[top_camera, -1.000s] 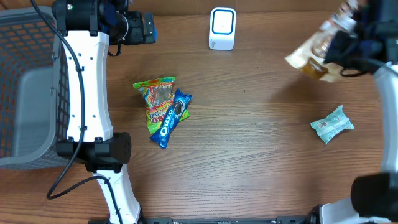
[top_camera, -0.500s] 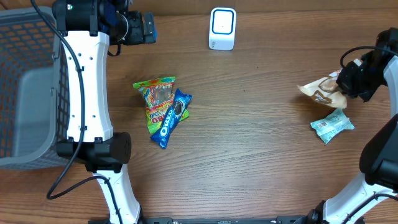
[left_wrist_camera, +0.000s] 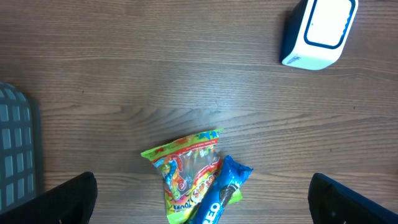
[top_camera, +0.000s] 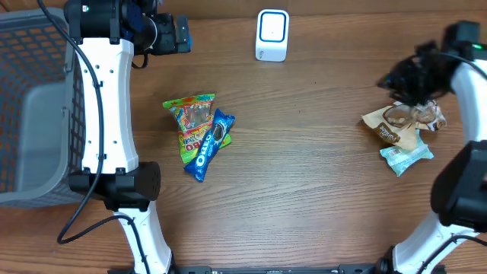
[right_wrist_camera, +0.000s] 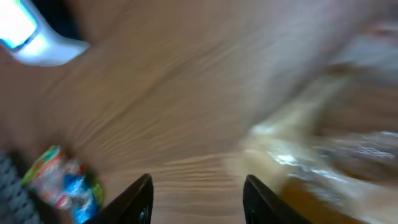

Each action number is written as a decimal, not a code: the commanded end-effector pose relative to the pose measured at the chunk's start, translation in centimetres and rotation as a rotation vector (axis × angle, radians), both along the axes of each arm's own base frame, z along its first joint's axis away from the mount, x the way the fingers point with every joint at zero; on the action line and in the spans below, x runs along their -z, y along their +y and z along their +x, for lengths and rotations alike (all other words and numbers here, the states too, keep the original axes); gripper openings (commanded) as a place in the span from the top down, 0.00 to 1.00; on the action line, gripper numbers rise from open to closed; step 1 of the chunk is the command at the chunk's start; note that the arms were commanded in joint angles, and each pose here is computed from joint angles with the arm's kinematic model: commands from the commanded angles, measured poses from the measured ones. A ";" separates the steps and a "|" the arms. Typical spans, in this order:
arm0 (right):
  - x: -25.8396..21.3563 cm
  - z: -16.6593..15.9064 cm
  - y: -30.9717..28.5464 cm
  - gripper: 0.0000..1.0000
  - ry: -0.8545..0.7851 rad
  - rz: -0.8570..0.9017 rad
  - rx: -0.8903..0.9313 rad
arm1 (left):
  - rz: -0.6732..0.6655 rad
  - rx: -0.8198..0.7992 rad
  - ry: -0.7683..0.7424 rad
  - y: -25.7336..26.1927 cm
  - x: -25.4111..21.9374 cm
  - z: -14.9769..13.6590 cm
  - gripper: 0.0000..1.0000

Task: Scan the item barcode
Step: 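Carry the Pantree bag right and release it onto the tissue pack, then reach the right gripper left to the blue Oreo pack and grasp it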

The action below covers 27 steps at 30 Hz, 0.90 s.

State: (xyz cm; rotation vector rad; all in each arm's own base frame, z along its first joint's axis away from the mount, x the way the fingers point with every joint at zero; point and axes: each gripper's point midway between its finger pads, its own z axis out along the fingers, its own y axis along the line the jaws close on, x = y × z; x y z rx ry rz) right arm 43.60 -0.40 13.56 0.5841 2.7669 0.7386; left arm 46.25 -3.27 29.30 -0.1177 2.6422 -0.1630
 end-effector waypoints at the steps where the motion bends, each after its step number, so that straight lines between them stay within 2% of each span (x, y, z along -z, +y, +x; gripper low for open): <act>1: -2.5 0.6 9.5 0.54 -0.065 0.089 -0.162 | 0.002 -0.008 0.004 0.2 0.3 0.2 0.00; 7: -1.1 -1.0 18.9 0.51 -0.050 -0.092 -0.211 | 0.001 -0.008 0.004 0.2 0.3 0.2 0.00; 10: -0.6 -2.3 23.7 0.48 -0.078 -0.129 -0.232 | 0.002 -0.008 0.004 0.2 0.3 0.2 0.00; 16: 1.4 -4.3 31.7 0.41 -0.136 -0.148 -0.279 | 0.002 -0.008 0.004 0.2 0.3 0.2 0.00; 20: 4.1 -5.7 35.8 0.41 -0.129 -0.135 -0.300 | 0.002 -0.008 0.004 0.2 0.3 0.2 0.00; 27: 7.5 -8.7 39.8 0.42 -0.095 -0.140 -0.371 | 0.002 -0.008 0.004 0.2 0.3 0.2 0.00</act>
